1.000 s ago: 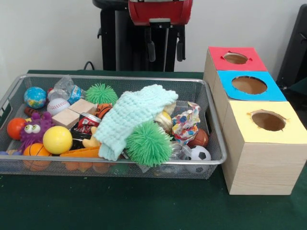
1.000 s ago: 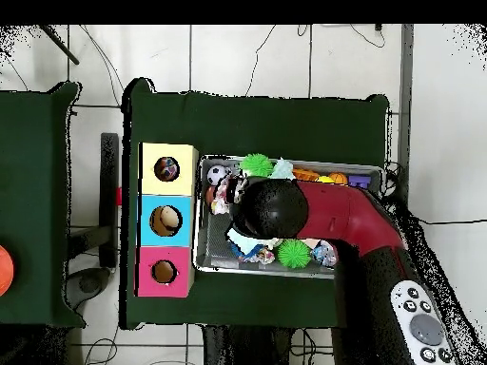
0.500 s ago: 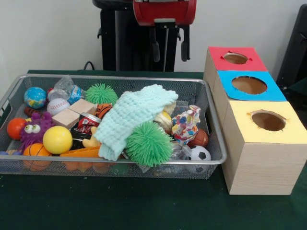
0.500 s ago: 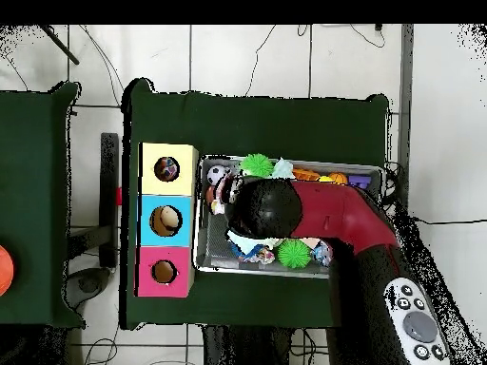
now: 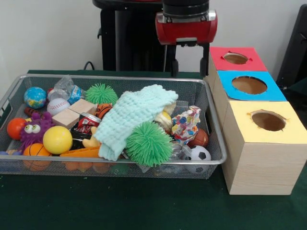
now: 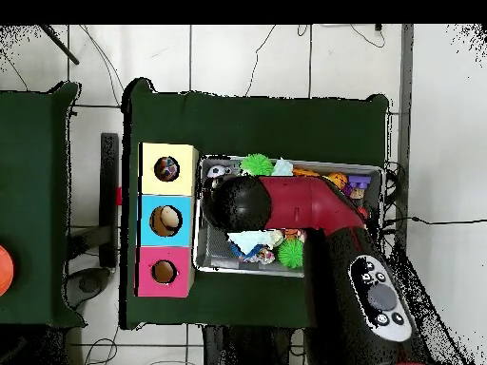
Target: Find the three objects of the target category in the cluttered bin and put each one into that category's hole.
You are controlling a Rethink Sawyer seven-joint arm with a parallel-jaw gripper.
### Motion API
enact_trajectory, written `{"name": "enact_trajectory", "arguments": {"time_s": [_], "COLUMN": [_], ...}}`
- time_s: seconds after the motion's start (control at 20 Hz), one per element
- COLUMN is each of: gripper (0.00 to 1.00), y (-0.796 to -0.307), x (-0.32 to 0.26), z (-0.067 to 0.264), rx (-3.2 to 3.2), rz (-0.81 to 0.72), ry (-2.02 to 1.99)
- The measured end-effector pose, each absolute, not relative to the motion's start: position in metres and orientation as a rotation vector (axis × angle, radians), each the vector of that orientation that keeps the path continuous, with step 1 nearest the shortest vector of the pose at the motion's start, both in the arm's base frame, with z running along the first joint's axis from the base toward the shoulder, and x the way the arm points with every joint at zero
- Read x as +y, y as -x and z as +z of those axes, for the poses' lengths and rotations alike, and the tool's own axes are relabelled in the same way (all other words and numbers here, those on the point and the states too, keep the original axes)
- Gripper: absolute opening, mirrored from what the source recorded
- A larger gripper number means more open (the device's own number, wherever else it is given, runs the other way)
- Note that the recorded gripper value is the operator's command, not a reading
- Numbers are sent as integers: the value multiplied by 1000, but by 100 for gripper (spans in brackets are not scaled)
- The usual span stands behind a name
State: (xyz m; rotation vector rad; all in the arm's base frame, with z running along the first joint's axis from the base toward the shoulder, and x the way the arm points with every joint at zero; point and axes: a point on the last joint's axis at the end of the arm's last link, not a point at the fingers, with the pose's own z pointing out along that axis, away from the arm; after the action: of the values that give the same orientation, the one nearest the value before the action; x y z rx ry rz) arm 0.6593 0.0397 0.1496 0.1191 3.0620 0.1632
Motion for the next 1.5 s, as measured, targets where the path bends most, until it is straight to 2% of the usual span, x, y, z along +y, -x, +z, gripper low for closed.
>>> {"name": "enact_trajectory", "arguments": {"time_s": [0.25, 0.65, 1.15, 1.2, 1.5], "gripper": [100, 100, 100, 0, 0], "y": [-658, -661, -669, -671, -671], "x": [53, 51, 49, 48, 48], "z": [117, 84, 73, 71, 70], "rx": [3069, 3053, 3038, 3038, 3038], "rz": [147, 91, 92, 93, 94], "ry": [-43, 27, 26, 23, 22]}}
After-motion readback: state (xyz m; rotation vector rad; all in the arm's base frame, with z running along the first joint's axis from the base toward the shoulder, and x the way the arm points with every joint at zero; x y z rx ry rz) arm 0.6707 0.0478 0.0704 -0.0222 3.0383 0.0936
